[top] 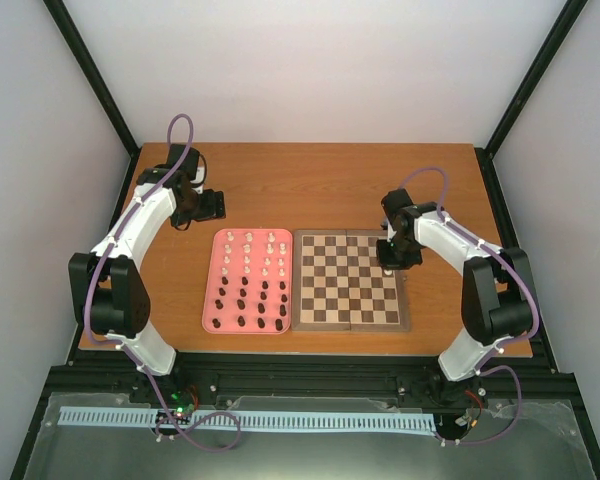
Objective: Set up the chess pieces on the board
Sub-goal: Place the chess piece on the chessboard, then pick up the chess piece from the storage box.
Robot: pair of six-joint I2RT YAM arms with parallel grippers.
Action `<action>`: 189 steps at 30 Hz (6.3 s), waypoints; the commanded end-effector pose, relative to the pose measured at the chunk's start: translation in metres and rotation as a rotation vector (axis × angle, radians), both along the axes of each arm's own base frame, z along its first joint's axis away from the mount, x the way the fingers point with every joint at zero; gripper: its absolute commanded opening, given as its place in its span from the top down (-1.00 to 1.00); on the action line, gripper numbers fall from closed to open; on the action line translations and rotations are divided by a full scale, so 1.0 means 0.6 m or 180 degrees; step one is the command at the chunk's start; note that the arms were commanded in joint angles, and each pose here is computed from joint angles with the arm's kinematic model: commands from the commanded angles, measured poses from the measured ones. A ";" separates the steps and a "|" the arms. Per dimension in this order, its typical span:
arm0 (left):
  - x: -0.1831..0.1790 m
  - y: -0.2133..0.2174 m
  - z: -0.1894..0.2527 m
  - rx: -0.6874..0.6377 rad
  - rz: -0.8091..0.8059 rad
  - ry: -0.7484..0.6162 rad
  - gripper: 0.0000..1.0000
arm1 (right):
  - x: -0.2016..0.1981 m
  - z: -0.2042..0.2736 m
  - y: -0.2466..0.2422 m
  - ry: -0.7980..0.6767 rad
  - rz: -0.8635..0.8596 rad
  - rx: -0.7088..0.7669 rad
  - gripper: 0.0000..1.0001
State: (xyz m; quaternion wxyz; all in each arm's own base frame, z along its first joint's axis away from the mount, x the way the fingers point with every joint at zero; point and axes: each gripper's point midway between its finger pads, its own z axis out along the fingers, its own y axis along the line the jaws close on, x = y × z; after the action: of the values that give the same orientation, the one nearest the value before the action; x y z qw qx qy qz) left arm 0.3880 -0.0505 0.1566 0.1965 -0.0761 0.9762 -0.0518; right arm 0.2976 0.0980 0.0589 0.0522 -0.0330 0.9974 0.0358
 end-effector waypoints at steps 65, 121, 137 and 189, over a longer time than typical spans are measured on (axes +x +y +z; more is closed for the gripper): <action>0.003 -0.006 0.004 -0.0048 -0.0055 -0.0011 -0.99 | -0.020 -0.006 0.010 0.0109 0.0031 -0.0052 0.42; -0.011 0.000 0.009 -0.0007 -0.0039 -0.0047 -0.99 | 0.118 0.029 0.464 -0.0306 0.1830 0.0644 0.11; -0.009 -0.002 0.012 -0.0036 -0.0035 -0.0053 -0.99 | 0.167 0.034 0.513 -0.0559 0.1799 0.0826 0.13; -0.004 -0.013 0.002 -0.0141 -0.0051 0.0023 -1.00 | 0.184 0.042 0.516 -0.0676 0.1783 0.0788 0.94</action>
State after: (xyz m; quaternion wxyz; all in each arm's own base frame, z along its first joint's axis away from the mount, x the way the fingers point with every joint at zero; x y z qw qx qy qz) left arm 0.3798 -0.0565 0.1476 0.1798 -0.0730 0.9786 -0.0687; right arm 0.4075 0.4129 0.0441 0.1173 -0.2962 0.9323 0.1713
